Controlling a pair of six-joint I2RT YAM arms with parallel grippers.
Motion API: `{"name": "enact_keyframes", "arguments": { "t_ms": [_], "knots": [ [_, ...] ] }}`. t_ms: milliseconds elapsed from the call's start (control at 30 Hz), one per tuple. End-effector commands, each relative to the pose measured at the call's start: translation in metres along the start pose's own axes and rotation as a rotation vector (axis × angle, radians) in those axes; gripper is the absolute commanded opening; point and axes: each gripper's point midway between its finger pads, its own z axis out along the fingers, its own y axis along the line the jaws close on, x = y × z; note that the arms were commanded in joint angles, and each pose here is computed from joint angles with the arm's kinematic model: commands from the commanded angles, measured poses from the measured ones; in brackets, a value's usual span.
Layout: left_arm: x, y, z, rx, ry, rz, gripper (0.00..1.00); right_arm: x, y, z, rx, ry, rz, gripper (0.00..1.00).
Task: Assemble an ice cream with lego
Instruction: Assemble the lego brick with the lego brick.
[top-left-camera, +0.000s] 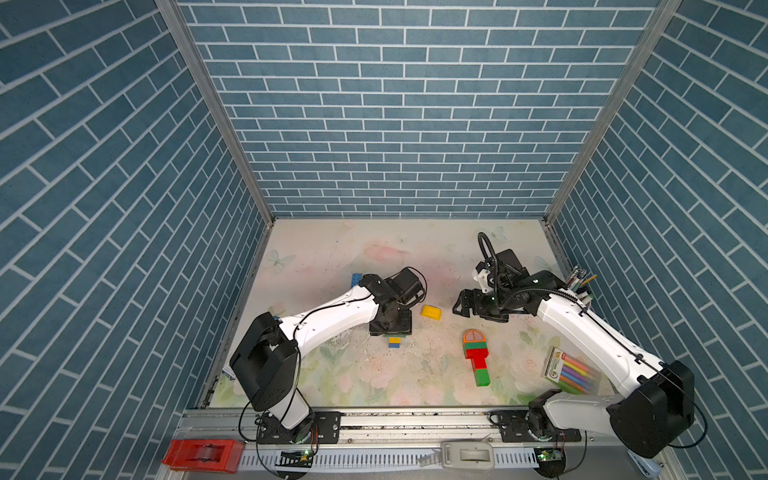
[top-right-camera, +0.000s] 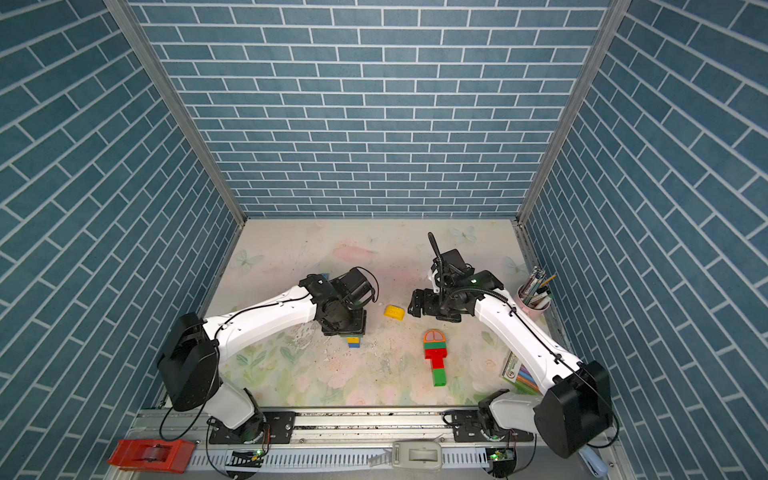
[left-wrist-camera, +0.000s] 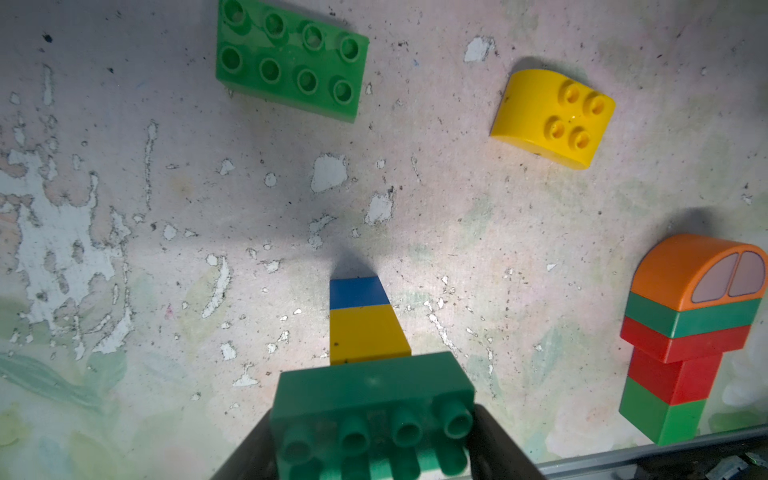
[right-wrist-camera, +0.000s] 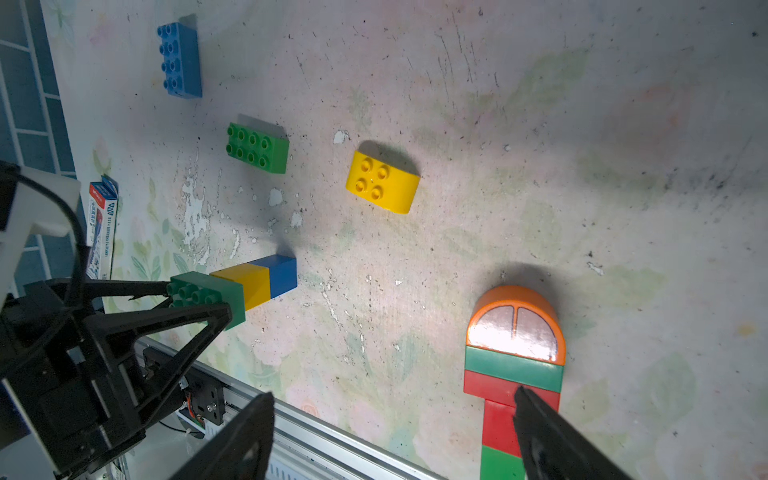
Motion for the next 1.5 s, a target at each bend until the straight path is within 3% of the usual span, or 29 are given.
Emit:
{"name": "enact_keyframes", "arguments": {
  "t_ms": [0, 333, 967, 1467],
  "knots": [
    [0.021, 0.023, 0.013, -0.114, 0.073, 0.024, 0.0, 0.001, 0.0, -0.003, 0.004, -0.007, -0.014, 0.91],
    [0.023, 0.018, 0.004, -0.086, 0.084, 0.025, 0.0, 0.003, -0.001, -0.009, 0.01, -0.01, -0.013, 0.91],
    [0.001, 0.001, -0.017, -0.012, -0.022, -0.006, 0.0, 0.009, -0.005, -0.01, 0.007, -0.007, -0.002, 0.91],
    [0.024, 0.015, 0.02, -0.042, 0.05, -0.022, 0.0, 0.013, -0.008, -0.011, 0.013, -0.001, 0.003, 0.91]
  ]
}}
